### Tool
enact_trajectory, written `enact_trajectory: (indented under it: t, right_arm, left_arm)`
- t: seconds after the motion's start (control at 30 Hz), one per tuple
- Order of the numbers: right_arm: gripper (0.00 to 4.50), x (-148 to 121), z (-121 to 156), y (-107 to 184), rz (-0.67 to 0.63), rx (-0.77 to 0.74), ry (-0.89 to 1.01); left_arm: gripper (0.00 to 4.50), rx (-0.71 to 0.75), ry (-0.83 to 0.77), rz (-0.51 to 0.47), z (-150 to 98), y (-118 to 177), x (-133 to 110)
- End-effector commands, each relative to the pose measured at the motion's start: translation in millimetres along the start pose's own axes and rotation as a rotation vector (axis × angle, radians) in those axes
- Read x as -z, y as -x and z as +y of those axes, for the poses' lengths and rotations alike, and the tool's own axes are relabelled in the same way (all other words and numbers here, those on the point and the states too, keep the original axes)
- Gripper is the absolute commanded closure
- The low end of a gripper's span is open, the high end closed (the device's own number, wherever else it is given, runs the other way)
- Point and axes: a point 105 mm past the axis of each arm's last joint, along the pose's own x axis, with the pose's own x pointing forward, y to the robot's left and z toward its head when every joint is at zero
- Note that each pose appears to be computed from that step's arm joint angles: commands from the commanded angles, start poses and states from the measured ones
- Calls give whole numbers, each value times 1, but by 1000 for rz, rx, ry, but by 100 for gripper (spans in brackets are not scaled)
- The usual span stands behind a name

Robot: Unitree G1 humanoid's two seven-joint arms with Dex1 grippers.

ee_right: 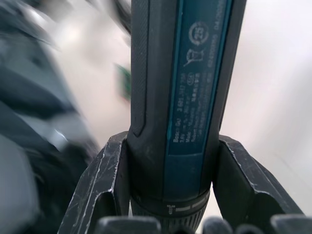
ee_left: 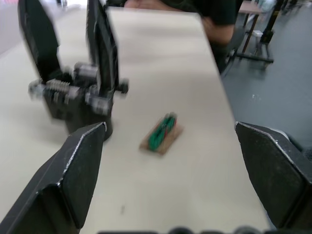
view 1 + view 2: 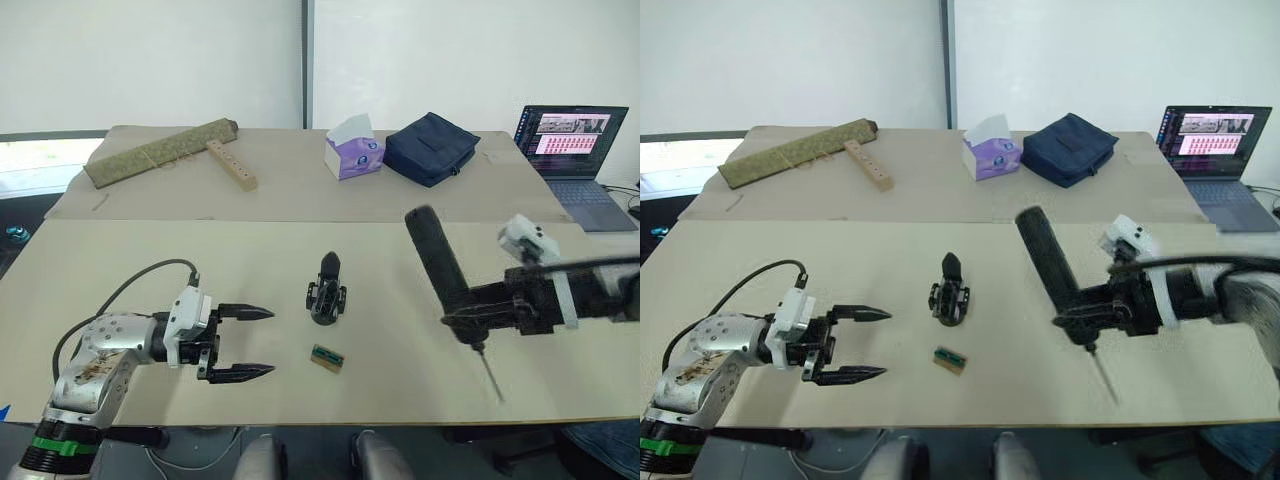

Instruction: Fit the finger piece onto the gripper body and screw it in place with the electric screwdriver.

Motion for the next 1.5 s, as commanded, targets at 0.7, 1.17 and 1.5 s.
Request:
enact_trajectory:
  t: [0.7,1.17,1.5]
  right_arm:
    - [257,-19,60,-79,-588,-321,593]
    - [257,-20,50,-83,-557,-335,628]
    - [257,-20,42,-84,-539,-310,629]
  left_arm:
    - [0,22,-27,44,-13,-87,32]
    - [0,-16,5,66,-11,-96,45]
    - [0,-22,14,68,-11,-93,47]
